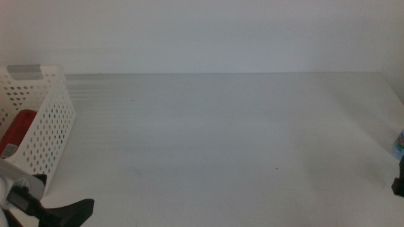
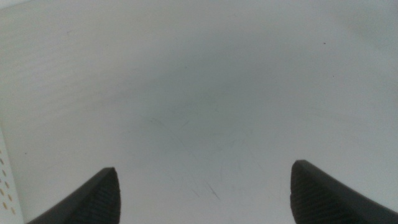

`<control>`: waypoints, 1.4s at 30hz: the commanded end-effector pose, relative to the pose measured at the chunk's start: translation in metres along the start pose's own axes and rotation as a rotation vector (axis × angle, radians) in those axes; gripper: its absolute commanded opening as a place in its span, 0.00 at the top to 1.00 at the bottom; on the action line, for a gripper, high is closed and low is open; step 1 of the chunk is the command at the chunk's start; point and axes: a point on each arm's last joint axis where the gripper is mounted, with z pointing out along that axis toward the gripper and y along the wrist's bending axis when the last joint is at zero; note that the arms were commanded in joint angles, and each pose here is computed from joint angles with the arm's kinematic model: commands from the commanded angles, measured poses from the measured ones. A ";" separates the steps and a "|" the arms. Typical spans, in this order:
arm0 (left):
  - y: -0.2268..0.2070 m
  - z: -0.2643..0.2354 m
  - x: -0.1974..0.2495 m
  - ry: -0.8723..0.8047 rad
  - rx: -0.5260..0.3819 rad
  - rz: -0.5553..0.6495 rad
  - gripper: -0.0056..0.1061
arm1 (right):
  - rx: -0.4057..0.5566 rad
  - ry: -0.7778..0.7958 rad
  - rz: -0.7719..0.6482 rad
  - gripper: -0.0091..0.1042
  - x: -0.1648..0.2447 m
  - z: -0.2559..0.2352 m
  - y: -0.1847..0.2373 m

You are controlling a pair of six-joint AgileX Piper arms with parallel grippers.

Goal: Use arms to grab the bottles and put them into the dustbin to the left of the table.

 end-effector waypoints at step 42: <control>-0.001 -0.005 -0.015 -0.094 0.008 -0.012 0.14 | 0.203 -0.135 -0.081 0.17 -0.031 0.136 -0.012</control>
